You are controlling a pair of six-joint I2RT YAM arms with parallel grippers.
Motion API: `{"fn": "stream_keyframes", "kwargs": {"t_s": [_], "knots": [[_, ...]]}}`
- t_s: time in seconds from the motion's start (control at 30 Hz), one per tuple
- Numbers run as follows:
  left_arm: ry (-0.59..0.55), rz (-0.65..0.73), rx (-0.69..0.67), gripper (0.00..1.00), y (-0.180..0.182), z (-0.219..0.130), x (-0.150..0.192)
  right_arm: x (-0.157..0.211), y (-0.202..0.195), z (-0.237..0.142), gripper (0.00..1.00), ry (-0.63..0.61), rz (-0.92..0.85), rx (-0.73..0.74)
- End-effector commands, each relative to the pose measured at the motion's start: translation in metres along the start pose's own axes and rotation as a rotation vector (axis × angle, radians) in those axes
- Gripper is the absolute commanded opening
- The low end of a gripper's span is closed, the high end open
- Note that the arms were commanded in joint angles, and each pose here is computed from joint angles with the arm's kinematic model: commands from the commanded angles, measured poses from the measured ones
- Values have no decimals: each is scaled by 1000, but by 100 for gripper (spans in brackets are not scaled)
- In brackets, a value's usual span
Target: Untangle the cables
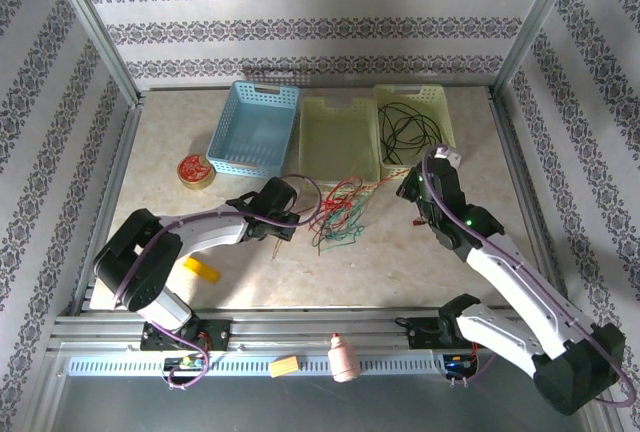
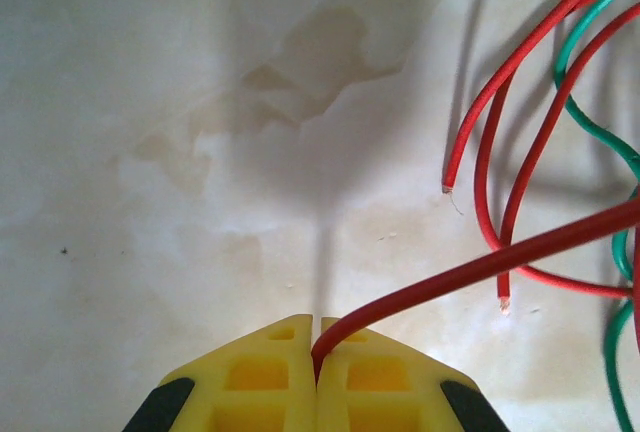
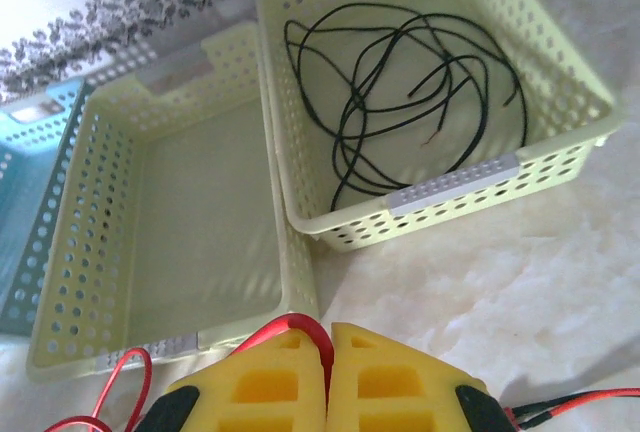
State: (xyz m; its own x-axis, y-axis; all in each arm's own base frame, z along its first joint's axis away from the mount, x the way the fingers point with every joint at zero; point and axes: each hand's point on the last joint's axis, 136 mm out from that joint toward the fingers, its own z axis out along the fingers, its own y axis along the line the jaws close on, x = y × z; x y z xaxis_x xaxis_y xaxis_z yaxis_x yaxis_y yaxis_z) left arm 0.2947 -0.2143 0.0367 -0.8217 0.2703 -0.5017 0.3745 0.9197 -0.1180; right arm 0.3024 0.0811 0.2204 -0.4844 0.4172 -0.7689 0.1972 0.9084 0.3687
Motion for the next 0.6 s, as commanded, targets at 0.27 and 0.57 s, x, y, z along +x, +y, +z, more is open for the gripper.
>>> {"fn": "stream_keyframes", "kwargs": {"t_s": [0.27, 0.57], "knots": [[-80, 27, 184, 67, -25, -46, 1, 23, 107, 4, 0, 136, -313, -353], [-148, 95, 229, 80, -34, -95, -13, 98, 188, -18, 0, 401, -497, -689]]}}
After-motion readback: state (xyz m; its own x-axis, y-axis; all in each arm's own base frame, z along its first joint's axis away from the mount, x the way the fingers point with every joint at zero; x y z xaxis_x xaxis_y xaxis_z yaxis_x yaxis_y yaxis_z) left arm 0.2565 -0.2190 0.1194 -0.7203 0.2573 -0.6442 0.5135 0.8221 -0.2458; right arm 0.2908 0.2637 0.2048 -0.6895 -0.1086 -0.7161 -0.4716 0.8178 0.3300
